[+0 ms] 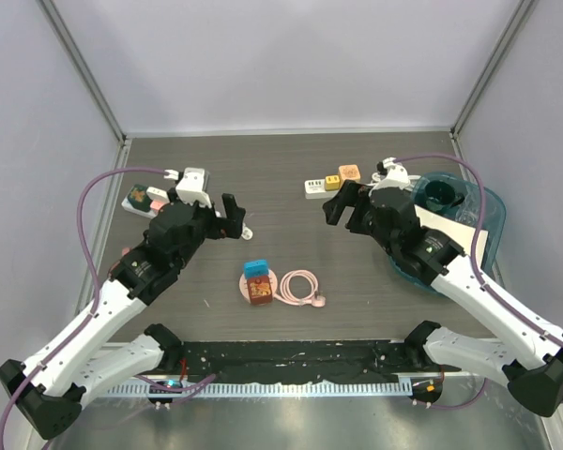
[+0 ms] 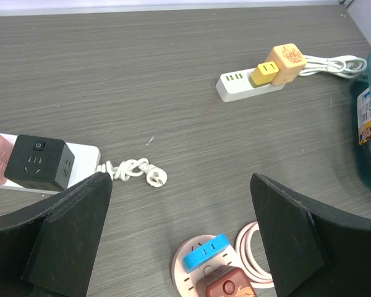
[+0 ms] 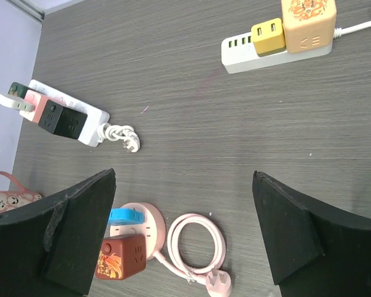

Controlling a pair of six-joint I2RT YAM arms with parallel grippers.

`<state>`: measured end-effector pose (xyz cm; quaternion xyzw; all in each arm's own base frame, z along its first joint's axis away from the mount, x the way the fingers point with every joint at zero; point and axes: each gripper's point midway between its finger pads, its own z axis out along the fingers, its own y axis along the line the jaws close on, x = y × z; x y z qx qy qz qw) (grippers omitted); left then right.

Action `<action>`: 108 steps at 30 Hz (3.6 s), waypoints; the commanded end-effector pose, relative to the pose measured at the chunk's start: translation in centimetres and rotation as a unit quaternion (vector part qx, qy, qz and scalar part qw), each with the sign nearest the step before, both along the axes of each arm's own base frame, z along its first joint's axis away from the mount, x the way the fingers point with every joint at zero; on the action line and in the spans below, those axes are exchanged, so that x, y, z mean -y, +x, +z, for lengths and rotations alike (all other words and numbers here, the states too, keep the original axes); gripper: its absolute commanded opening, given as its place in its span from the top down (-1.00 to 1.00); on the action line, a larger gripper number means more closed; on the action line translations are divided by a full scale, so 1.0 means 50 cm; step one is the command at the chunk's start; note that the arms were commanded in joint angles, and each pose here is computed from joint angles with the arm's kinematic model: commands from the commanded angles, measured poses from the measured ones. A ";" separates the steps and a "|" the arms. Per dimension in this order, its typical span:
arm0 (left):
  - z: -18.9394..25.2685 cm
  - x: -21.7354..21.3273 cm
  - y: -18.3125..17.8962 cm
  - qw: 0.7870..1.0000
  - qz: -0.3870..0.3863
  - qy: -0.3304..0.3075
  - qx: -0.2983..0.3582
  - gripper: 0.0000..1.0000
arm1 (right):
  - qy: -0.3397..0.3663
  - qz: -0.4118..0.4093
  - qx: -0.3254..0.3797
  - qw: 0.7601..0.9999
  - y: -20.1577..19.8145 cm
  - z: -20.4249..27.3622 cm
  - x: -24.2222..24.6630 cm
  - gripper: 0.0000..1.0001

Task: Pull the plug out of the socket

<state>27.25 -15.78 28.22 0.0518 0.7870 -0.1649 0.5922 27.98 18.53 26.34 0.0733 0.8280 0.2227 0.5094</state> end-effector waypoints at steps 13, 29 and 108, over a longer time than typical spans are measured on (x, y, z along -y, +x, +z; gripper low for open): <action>0.034 -0.090 -0.005 0.993 0.116 0.012 -0.009 -1.00 | 0.055 0.032 -0.067 0.996 -0.045 -0.058 -0.128 -0.85; 0.029 -0.239 -0.137 0.980 0.183 -0.064 0.052 -0.99 | -0.131 0.101 -0.131 0.978 -0.180 -0.230 -0.408 -0.84; -0.251 0.173 -0.116 0.943 -0.156 -0.158 -0.249 -0.40 | 0.080 0.154 -0.002 0.985 -0.162 -0.087 -0.241 0.84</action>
